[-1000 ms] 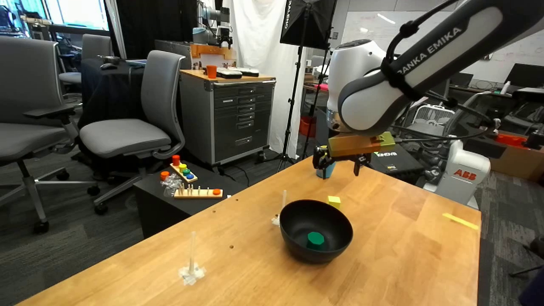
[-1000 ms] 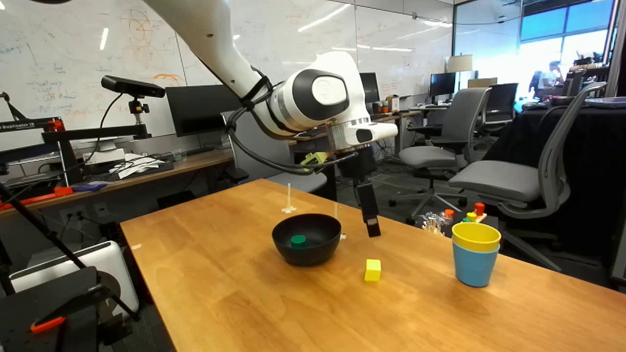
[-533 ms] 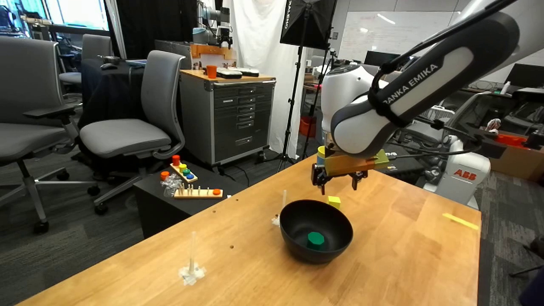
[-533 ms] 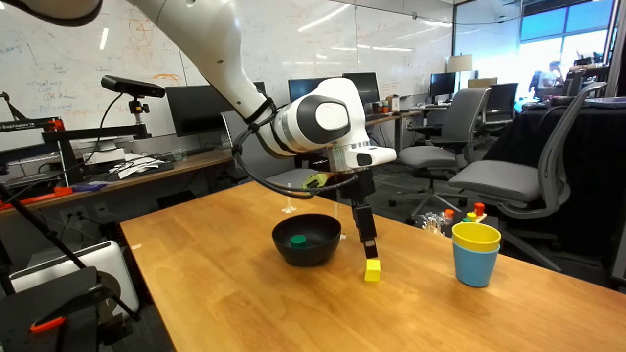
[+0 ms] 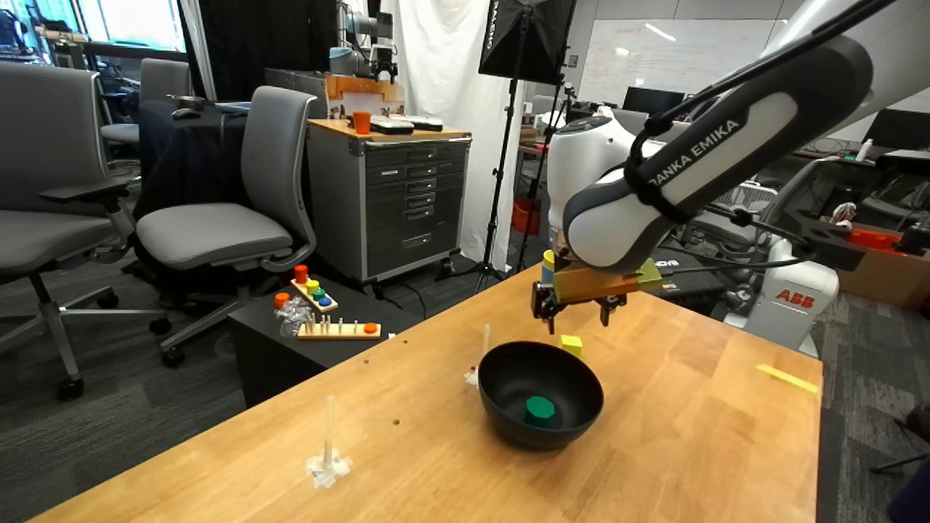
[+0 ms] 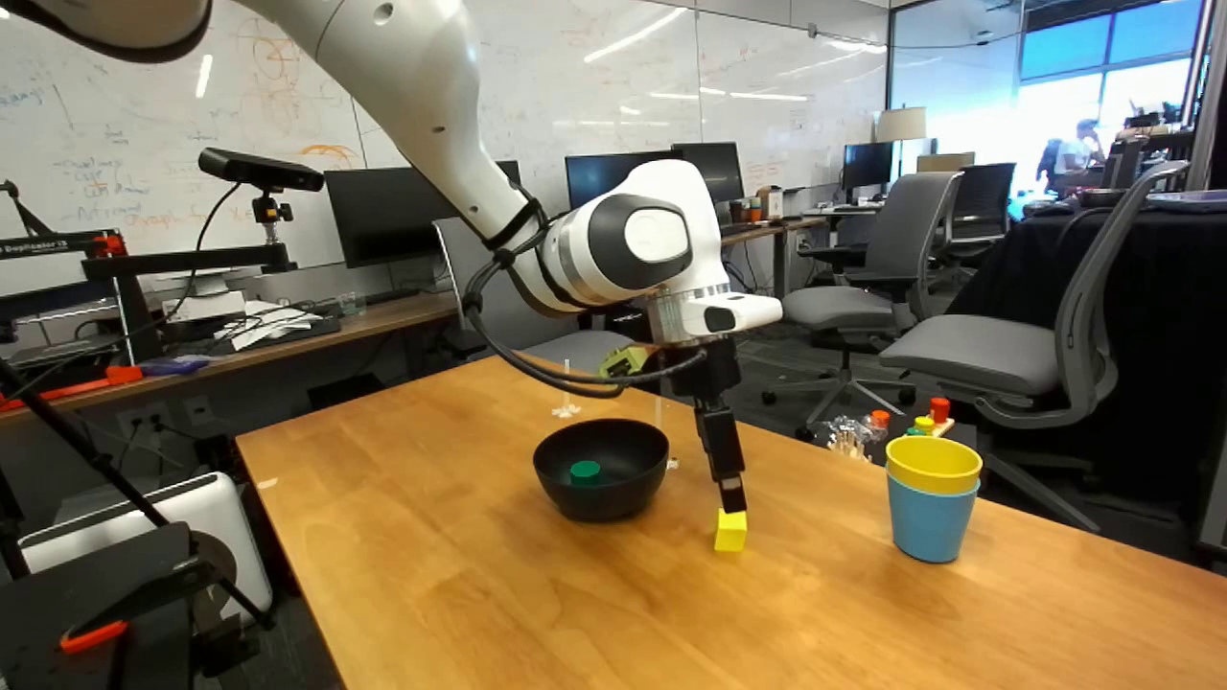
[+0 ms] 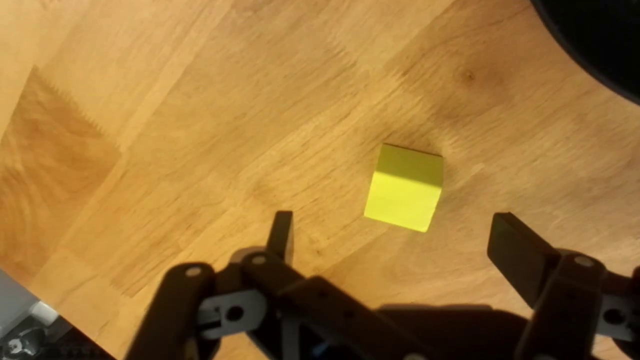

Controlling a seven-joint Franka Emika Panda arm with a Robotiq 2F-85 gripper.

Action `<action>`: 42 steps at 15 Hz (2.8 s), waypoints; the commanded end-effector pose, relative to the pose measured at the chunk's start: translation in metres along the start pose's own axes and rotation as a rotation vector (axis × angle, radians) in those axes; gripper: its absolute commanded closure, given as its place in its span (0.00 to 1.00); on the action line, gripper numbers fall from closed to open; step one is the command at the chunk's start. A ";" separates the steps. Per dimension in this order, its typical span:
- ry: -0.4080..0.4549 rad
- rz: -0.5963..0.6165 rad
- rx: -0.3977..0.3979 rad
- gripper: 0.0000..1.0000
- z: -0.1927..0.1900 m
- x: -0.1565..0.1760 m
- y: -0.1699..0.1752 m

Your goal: Put the blocks in the bowl

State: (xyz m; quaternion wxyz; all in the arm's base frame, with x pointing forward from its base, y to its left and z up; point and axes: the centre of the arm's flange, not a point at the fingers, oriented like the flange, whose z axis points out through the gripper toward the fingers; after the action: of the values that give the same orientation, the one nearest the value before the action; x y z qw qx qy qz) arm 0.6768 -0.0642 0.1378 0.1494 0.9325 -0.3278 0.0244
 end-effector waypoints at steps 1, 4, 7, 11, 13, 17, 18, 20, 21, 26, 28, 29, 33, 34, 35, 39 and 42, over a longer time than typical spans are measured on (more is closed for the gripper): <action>0.011 -0.003 -0.002 0.00 0.008 0.012 -0.004; 0.000 -0.001 -0.013 0.00 0.018 0.013 -0.003; -0.006 -0.005 -0.022 0.00 0.026 0.012 -0.003; -0.012 -0.010 -0.028 0.26 0.031 0.011 -0.006; -0.009 -0.011 -0.028 0.42 0.031 0.011 -0.008; 0.003 -0.016 -0.019 0.73 0.025 0.010 -0.010; 0.005 -0.017 -0.017 0.80 0.024 0.010 -0.010; 0.008 -0.018 -0.013 0.84 0.021 0.010 -0.011; 0.008 -0.020 -0.012 0.84 0.021 0.010 -0.011; 0.022 -0.032 0.012 0.84 0.001 0.003 -0.016; 0.037 -0.043 0.049 0.84 -0.022 -0.002 -0.019; 0.046 -0.050 0.069 0.84 -0.033 -0.003 -0.021; 0.092 -0.106 0.153 0.84 -0.091 -0.017 -0.026; 0.089 -0.134 0.175 0.84 -0.102 -0.023 -0.026; 0.091 -0.160 0.192 0.84 -0.113 -0.029 -0.027; 0.068 -0.287 0.214 0.84 -0.125 -0.067 -0.030; 0.039 -0.342 0.189 0.84 -0.109 -0.088 -0.032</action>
State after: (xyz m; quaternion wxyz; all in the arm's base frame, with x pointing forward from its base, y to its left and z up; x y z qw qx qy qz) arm 0.6639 0.0404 0.2254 0.0673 0.9782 -0.1880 0.0566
